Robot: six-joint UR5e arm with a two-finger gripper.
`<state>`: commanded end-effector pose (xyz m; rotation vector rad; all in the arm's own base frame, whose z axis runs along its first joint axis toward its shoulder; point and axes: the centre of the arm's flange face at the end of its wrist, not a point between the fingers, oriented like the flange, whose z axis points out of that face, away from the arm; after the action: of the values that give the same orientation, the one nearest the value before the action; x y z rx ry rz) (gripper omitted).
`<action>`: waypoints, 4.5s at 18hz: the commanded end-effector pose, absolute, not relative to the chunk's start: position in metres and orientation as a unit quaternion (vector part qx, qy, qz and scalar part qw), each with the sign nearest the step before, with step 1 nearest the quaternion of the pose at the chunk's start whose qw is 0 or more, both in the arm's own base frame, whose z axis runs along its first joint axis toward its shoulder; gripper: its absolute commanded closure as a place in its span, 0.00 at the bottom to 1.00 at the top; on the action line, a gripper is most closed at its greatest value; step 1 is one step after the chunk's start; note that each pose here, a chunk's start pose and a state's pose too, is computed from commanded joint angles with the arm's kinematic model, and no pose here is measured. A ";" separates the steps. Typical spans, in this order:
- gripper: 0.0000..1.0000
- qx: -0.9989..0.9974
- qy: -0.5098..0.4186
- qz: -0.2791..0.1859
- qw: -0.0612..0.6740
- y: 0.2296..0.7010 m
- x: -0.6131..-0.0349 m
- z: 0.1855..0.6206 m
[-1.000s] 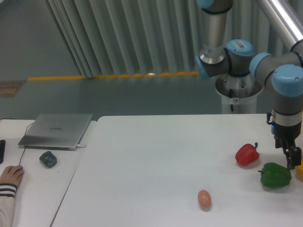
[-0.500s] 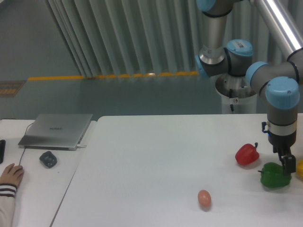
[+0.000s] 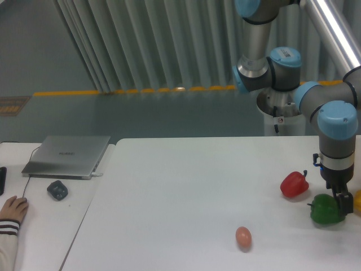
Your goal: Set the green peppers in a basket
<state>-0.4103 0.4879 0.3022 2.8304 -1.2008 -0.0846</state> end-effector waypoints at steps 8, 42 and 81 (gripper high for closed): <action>0.00 0.919 -0.392 -0.023 0.035 0.495 -0.410 0.287; 0.45 0.943 -0.310 -0.124 0.002 0.343 -0.541 0.410; 0.00 0.921 -0.389 -0.005 -0.005 0.348 -0.466 0.376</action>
<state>-0.4664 0.3480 0.3757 2.9040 -1.2265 -0.0144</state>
